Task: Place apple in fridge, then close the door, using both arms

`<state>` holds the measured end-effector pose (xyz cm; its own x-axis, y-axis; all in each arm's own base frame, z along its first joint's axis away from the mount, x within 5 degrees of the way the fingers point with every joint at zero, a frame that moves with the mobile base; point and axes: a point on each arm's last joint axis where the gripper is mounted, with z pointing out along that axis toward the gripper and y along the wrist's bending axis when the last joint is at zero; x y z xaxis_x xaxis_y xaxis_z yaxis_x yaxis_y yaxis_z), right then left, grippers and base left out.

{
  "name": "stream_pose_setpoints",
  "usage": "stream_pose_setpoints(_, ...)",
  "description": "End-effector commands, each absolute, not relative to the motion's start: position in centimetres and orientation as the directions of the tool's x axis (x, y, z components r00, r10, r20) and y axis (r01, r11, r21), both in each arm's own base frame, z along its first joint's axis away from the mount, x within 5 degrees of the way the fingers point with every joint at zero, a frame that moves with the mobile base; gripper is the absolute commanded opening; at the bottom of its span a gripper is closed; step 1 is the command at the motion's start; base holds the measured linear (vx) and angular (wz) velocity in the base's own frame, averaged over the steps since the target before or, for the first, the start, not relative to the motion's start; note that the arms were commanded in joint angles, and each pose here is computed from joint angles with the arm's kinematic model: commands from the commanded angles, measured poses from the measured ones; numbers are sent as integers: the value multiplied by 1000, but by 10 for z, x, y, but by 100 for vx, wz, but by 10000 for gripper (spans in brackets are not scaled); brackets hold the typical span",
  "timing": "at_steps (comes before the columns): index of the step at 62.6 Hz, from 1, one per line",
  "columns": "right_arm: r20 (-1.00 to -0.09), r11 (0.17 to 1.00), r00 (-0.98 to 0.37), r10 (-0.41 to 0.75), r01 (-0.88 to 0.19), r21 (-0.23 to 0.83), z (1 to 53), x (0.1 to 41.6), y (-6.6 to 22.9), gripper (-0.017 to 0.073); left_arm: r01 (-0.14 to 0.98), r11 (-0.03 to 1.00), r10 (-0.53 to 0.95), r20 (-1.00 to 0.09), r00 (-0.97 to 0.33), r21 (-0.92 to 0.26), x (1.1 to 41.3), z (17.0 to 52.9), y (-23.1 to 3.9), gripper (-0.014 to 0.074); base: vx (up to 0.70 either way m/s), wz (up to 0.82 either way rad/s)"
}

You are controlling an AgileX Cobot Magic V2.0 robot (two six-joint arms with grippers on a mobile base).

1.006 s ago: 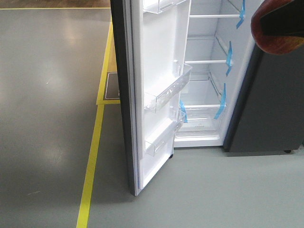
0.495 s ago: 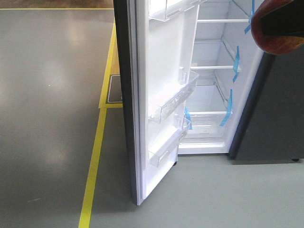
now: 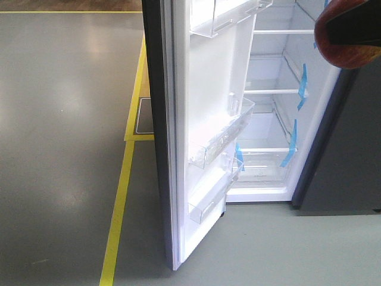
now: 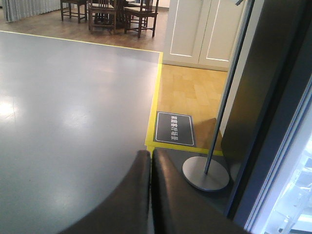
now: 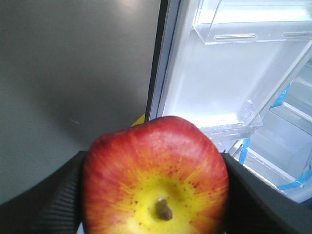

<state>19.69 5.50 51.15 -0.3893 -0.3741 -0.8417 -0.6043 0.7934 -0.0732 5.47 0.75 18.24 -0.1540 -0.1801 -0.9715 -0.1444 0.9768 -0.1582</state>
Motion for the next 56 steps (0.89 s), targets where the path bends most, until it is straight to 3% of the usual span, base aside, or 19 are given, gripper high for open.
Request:
stream_pose_setpoints(1,-895,804,-303,-328,-587,-95,529,189,55,-7,-127,977,-187,-977,-101,-173,56,180,7,-6,11,1)
stream_pose_setpoints(56,-894,804,-304,-328,-588,-94,529,189,55,-7,-127,977,-187,-977,-101,-173,56,180,7,-6,10,-2)
